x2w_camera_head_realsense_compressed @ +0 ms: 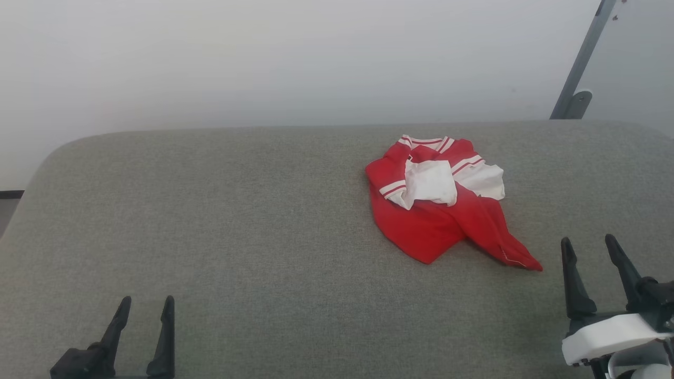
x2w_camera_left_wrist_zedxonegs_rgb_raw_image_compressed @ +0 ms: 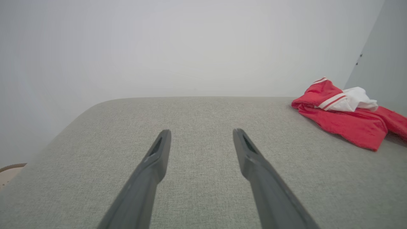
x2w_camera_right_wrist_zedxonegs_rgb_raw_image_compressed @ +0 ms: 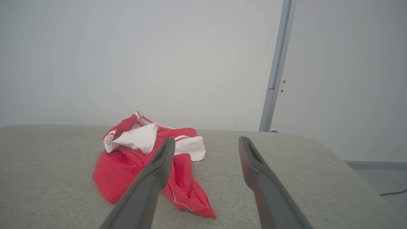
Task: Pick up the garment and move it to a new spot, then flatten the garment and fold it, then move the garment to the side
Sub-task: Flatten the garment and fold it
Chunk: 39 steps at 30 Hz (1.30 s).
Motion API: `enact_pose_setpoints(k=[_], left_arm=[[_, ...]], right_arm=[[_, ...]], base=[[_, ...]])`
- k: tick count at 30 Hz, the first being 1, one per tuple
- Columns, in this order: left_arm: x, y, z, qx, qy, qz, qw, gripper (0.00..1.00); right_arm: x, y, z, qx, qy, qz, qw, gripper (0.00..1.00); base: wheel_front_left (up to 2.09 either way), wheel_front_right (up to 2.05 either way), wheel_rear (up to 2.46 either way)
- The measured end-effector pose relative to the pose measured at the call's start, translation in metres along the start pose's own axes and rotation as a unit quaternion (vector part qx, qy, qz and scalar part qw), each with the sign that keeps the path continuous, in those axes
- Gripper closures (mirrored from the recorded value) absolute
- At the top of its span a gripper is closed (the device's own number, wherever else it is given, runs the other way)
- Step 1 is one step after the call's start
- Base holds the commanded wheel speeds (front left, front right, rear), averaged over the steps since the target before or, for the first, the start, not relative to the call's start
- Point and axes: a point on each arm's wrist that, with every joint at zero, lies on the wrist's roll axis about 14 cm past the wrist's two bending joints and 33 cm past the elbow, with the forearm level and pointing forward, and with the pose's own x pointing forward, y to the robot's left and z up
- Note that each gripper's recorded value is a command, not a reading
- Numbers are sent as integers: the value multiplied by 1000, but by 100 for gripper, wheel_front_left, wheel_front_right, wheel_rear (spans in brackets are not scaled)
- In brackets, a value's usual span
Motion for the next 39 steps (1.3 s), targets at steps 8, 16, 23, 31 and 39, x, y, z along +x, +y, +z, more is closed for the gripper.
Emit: enact_pose_setpoints(k=[8,16,23,31,39], left_arm=[[3,-4,-3,-1,3,-3,1000,0],[56,-71,17,21,-7,-146,989,0],[128,-163,54,94,-3,-323,942,0],[157,-263,22,159,137,-468,858,0],[169,-303,-26,214,235,-516,795,0]], right_arm=[[-3,-1,-3,1,5,-2,1000,0],[6,-2,-8,5,10,-7,1000,0],[30,9,-15,21,10,-4,1000,0],[36,-11,-31,27,28,-47,998,0],[28,-34,-43,22,46,-85,995,0]], base=[[0,0,0],[0,0,0],[0,0,0],[0,0,0],[0,0,0]])
